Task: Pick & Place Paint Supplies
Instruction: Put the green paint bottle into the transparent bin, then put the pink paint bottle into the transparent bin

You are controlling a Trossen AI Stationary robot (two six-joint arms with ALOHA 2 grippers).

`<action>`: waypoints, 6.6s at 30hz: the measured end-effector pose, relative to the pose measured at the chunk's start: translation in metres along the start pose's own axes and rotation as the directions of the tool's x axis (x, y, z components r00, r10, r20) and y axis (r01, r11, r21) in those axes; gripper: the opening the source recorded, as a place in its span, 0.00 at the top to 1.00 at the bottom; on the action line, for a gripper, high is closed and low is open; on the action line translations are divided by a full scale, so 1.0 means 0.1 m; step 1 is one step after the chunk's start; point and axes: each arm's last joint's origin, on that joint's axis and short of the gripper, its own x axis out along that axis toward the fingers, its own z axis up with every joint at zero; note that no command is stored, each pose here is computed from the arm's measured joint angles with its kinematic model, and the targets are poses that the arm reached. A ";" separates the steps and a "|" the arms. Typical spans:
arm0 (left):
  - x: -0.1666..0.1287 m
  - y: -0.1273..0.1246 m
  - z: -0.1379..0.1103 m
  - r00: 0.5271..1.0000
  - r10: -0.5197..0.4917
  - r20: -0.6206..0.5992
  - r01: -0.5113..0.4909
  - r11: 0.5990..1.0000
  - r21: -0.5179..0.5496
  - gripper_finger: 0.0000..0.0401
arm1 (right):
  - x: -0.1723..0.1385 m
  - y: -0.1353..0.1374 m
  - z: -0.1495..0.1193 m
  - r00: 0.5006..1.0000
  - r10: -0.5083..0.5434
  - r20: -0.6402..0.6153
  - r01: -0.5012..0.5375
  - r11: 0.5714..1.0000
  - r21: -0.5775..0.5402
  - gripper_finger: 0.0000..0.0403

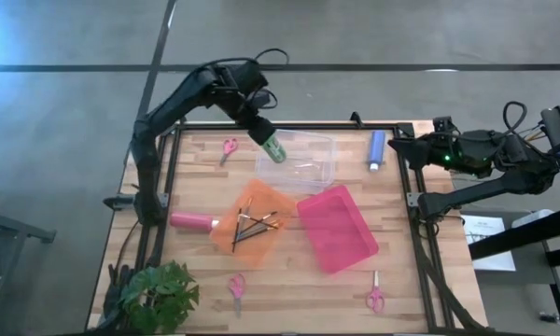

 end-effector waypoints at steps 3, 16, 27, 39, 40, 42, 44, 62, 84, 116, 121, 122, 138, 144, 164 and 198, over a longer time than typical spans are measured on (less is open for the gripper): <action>0.05 -0.02 0.03 1.000 -0.004 0.003 0.004 1.000 0.030 0.70 | -0.01 -0.03 0.00 1.000 -0.018 0.008 0.018 1.000 0.005 0.51; 0.54 -0.23 0.13 0.997 0.063 -0.032 -0.057 0.983 0.173 0.70 | 0.00 -0.18 -0.11 0.999 -0.044 -0.001 0.044 0.998 0.045 0.51; 0.86 -0.27 0.17 0.989 0.125 -0.077 -0.105 0.969 0.222 0.70 | 0.04 -0.29 -0.22 0.999 -0.031 -0.028 0.033 0.996 0.080 0.51; 1.30 -0.16 0.25 0.968 0.201 -0.149 -0.165 0.960 0.224 0.70 | 0.03 -0.29 -0.22 0.999 -0.020 -0.029 0.022 0.997 0.079 0.51; 1.33 -0.15 0.26 0.966 0.205 -0.155 -0.165 0.958 0.234 0.70 | 0.02 -0.29 -0.22 0.999 -0.019 -0.029 0.022 0.997 0.079 0.51; 1.36 -0.12 0.26 0.962 0.218 -0.163 -0.172 0.951 0.258 0.70 | 0.02 -0.29 -0.21 0.999 -0.016 -0.028 0.018 0.997 0.081 0.51; 1.36 -0.09 0.27 0.962 0.220 -0.163 -0.168 0.944 0.282 0.70 | 0.02 -0.29 -0.21 0.999 -0.012 -0.030 0.014 0.996 0.084 0.51; 1.50 0.07 0.26 0.945 0.261 -0.196 -0.120 0.836 0.535 0.70 | 0.02 -0.28 -0.21 1.000 -0.002 -0.025 0.004 0.998 0.068 0.51; 1.53 0.10 0.26 0.949 0.256 -0.182 -0.127 0.844 0.521 0.70 | 0.02 -0.28 -0.20 1.000 -0.007 -0.015 0.008 0.998 0.068 0.51; 0.84 -0.05 0.44 0.970 0.199 0.136 -0.239 0.872 0.428 0.40 | 0.02 -0.28 -0.20 1.000 -0.005 -0.018 0.007 0.997 0.076 0.51; 0.39 -0.07 0.31 0.981 0.117 0.158 -0.179 0.863 0.472 0.40 | 0.02 -0.28 -0.20 1.000 -0.002 -0.018 0.004 0.996 0.089 0.51; 0.30 -0.07 0.25 0.988 0.086 0.130 -0.139 0.867 0.479 0.40 | 0.02 -0.27 -0.20 1.000 -0.001 -0.018 0.003 0.996 0.090 0.51; -0.29 -0.54 -0.96 0.990 -0.051 -0.135 0.101 0.914 0.394 0.40 | 0.02 -0.26 -0.19 1.000 0.013 -0.010 -0.012 0.995 0.099 0.51; -0.02 -0.65 -1.56 0.951 0.041 -0.306 0.119 0.865 0.487 0.40 | 0.02 -0.25 -0.19 1.000 0.020 -0.010 -0.019 0.996 0.092 0.51; 0.96 -0.26 -2.76 0.852 0.297 -0.430 0.117 0.693 0.711 0.40 | 0.03 -0.23 -0.18 0.999 0.045 -0.004 -0.044 0.994 0.105 0.51; 1.50 -0.07 -2.95 0.869 0.288 -0.403 0.008 0.805 0.593 0.40 | 0.13 -0.15 -0.21 1.000 0.017 0.001 -0.017 0.993 0.115 0.51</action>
